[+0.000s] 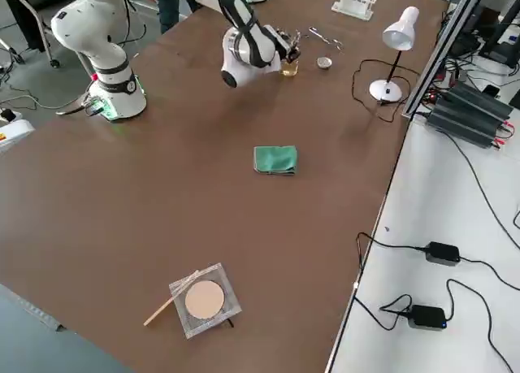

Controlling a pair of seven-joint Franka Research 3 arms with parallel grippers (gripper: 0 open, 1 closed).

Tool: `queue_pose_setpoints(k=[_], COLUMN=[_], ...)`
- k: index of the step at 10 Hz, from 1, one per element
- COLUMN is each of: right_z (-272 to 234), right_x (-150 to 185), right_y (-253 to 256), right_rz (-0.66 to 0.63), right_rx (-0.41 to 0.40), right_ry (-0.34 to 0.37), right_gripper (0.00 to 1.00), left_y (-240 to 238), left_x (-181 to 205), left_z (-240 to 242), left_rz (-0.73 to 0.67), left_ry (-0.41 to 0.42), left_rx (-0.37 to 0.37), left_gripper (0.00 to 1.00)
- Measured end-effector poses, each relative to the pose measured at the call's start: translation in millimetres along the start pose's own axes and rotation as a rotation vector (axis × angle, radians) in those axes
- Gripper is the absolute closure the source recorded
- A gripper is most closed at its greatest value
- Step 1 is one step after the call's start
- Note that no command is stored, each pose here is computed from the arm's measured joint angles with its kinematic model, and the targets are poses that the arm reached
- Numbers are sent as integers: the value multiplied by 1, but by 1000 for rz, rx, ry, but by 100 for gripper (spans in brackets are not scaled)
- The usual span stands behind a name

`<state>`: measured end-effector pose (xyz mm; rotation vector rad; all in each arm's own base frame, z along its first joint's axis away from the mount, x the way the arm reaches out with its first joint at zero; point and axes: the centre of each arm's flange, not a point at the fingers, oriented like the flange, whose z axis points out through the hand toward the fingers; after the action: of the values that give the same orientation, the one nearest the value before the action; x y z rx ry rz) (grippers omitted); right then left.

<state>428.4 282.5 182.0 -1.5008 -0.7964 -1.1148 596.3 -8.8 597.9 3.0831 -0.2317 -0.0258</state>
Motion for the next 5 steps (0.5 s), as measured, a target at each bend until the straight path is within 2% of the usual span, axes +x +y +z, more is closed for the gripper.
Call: queue_pose_setpoints(k=[3, 5], right_z=[-66, -134], right_x=[-4, -4], right_y=[27, 54], right_rz=[-84, -146], right_rx=[42, 70], right_ry=[-58, -125], right_gripper=[62, 62], left_y=[7, 1], left_x=[-4, -7], left_z=[-9, -18], left_rz=[-70, -79], left_ry=[-15, -14], left_rx=[0, 51], left_gripper=[0, 0])
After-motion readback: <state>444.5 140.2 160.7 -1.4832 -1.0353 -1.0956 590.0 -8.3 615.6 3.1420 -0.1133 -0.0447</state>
